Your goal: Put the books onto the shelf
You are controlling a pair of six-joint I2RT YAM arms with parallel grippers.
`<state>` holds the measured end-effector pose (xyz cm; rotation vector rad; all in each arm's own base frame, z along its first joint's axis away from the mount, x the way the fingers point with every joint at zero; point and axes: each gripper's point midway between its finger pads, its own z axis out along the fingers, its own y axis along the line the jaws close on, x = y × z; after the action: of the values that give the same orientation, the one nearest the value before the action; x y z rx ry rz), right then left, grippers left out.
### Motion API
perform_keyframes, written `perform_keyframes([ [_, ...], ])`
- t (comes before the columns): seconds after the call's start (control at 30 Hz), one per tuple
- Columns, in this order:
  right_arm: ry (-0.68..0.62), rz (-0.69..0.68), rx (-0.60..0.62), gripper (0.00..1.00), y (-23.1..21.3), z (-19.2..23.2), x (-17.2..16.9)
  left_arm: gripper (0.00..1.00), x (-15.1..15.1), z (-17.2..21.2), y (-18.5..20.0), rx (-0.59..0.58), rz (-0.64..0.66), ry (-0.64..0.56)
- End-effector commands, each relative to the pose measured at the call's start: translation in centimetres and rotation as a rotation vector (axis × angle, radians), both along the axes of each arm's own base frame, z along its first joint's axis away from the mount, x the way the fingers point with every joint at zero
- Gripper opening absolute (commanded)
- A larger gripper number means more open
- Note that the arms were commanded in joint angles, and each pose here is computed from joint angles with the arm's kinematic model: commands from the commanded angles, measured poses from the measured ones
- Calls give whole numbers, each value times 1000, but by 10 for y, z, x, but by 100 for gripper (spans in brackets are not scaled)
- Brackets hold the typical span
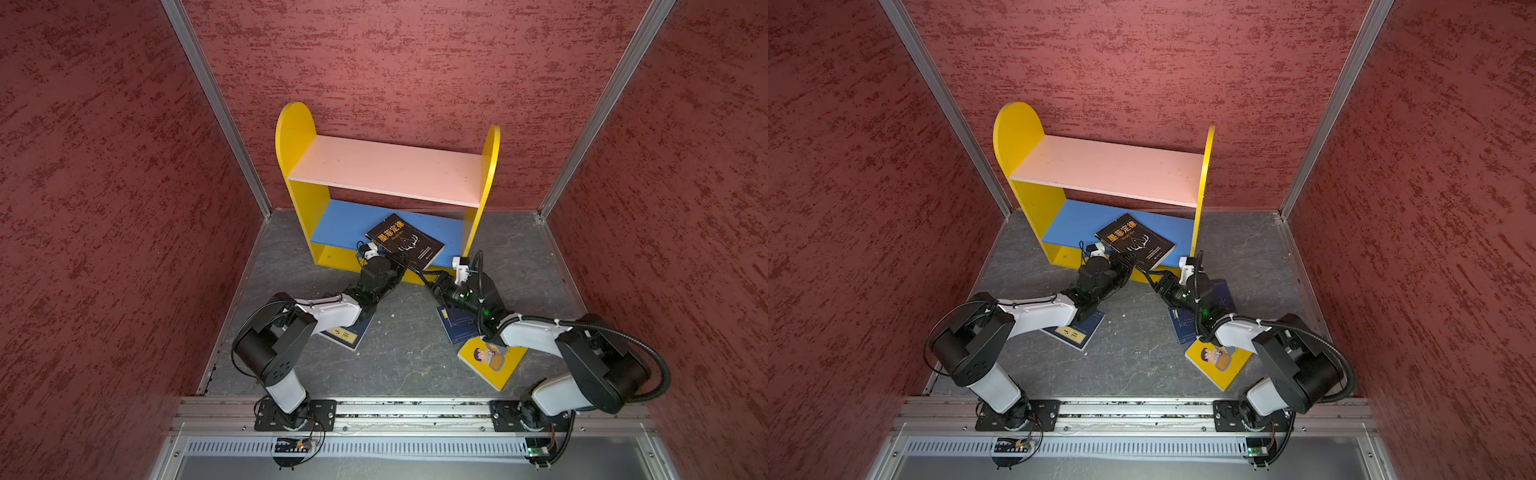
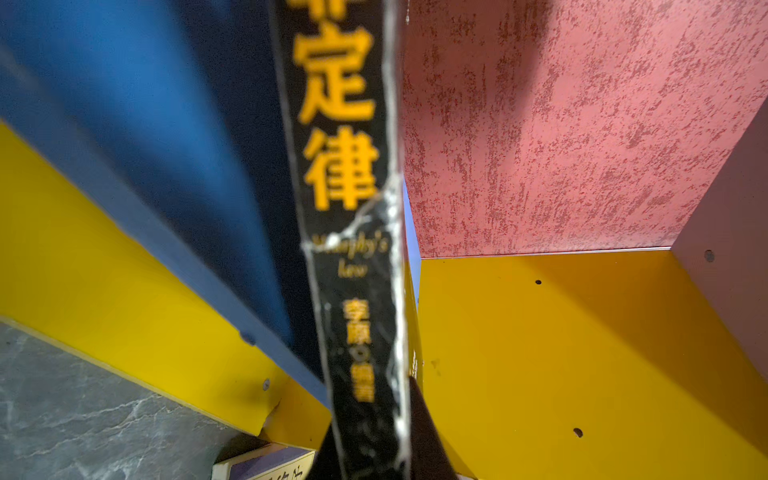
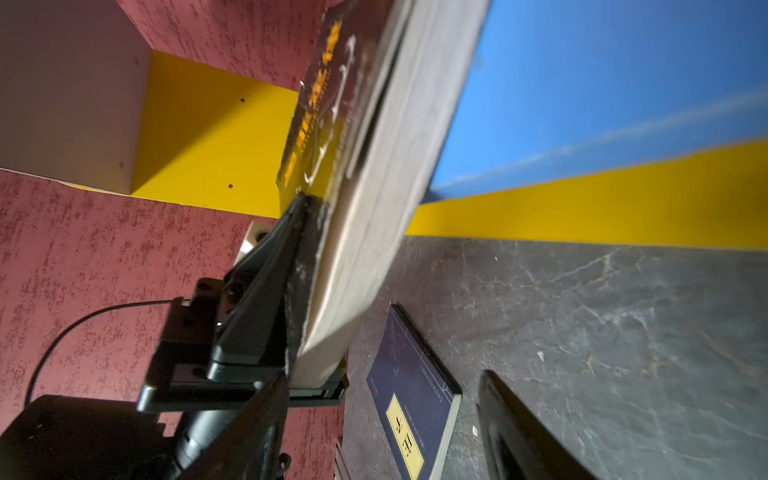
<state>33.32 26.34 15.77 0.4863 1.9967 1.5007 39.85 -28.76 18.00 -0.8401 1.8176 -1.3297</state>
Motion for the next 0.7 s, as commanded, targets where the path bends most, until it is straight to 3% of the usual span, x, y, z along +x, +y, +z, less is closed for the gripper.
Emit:
perform_keyframes([
  [0.0, -66, -4, 123, 65, 8, 32, 11, 2, -3, 18, -5, -33, 0, -28],
  [0.37, -56, -44, 152, 43, 8, 31, 17, 4, -9, 16, -2, -35, -8, -17],
  [0.67, -57, -54, 188, 43, 12, 36, 28, 7, -17, 12, -1, -30, -30, -5],
])
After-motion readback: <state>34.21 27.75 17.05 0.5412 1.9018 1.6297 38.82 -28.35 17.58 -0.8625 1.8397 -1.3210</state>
